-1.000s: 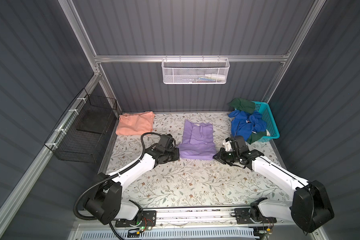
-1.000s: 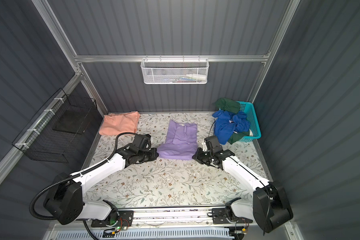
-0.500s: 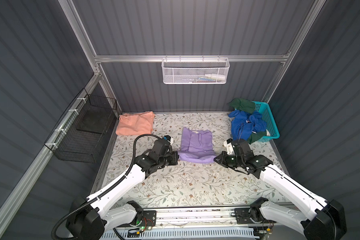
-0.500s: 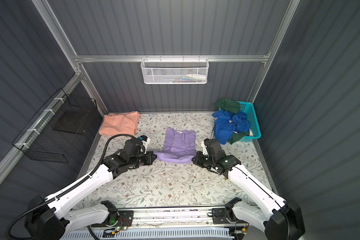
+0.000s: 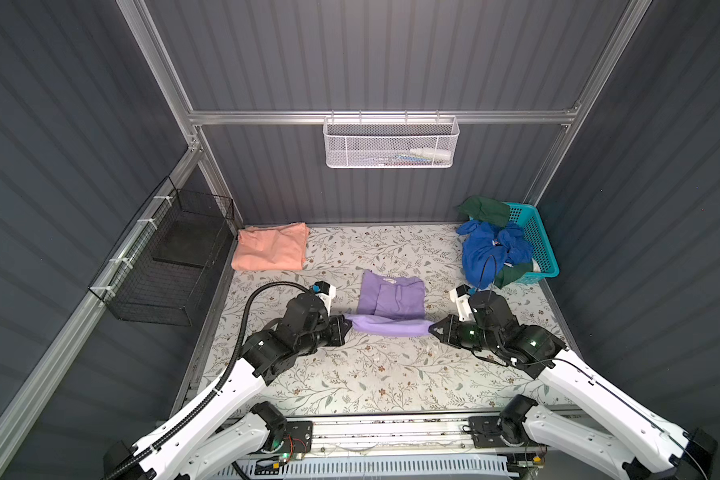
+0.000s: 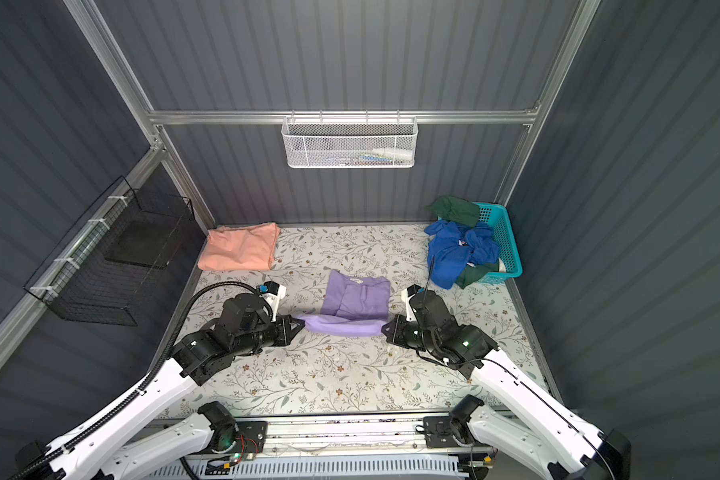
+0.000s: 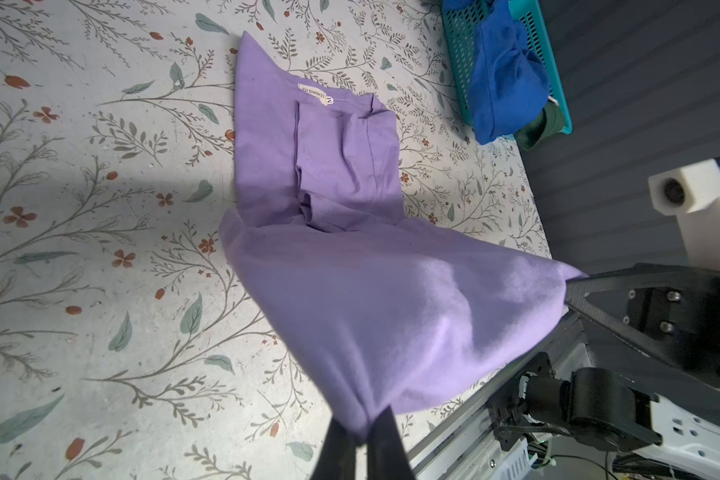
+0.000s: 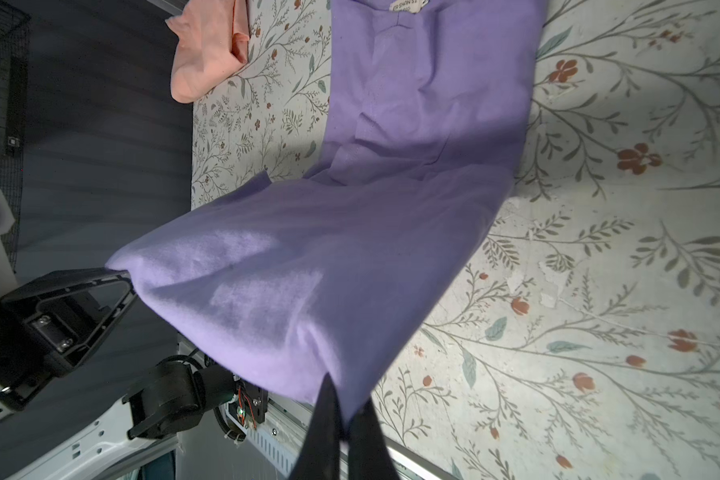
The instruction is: Fold and stack the t-shirts
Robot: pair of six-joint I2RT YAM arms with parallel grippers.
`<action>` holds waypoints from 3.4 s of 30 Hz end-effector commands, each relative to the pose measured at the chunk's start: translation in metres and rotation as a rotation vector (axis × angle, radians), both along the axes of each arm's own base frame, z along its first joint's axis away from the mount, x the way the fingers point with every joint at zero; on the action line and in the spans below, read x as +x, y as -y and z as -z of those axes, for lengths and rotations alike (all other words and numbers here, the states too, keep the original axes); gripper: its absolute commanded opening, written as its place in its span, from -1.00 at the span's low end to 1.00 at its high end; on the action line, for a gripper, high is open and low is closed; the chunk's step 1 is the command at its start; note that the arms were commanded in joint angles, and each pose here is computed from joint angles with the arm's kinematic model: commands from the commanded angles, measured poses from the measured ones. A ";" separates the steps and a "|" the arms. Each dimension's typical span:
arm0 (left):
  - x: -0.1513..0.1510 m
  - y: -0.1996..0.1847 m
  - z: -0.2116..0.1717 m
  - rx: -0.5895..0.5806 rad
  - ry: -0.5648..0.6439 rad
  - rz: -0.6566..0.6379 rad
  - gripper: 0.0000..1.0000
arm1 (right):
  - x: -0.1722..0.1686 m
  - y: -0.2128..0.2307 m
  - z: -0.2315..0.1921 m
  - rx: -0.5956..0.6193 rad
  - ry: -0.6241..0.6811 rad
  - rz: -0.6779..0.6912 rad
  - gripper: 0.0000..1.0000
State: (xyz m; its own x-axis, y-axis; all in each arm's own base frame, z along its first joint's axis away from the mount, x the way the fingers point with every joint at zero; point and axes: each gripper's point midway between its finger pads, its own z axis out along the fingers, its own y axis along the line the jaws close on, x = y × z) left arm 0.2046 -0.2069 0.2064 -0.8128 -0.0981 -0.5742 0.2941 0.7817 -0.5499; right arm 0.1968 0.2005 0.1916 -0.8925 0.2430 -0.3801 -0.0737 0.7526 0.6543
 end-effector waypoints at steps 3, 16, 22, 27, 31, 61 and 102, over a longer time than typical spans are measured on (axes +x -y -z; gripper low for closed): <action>-0.007 -0.002 -0.009 -0.019 -0.017 -0.002 -1.00 | -0.002 0.011 -0.013 -0.006 0.035 0.066 -1.00; 0.021 0.007 0.008 0.133 -0.038 -0.007 -1.00 | 0.022 0.009 -0.001 -0.058 0.022 0.089 -1.00; 0.042 0.024 0.016 0.174 -0.045 0.017 -1.00 | 0.042 0.015 -0.001 -0.038 0.006 0.102 -1.00; 0.067 0.029 0.021 0.216 -0.048 0.003 -1.00 | 0.063 0.013 0.003 -0.024 -0.020 0.080 -1.00; 0.090 0.028 0.027 0.202 -0.078 -0.010 -1.00 | 0.084 0.012 0.015 -0.018 -0.078 0.057 -1.00; 0.276 -0.002 0.071 0.427 0.052 -0.211 0.99 | 0.255 0.053 0.086 -0.206 -0.109 0.163 0.62; 0.156 0.070 0.192 0.373 -0.313 0.056 -0.19 | 0.102 0.054 0.090 -0.041 -0.103 0.130 0.98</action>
State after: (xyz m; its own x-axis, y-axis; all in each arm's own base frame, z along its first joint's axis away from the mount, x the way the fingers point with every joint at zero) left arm 0.3741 -0.2810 0.0354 -0.9313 0.0644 -0.3585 0.2066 0.9039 -0.3744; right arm 0.3053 0.1481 0.1015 -0.8841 0.3650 -0.2917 0.1113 0.7709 0.6272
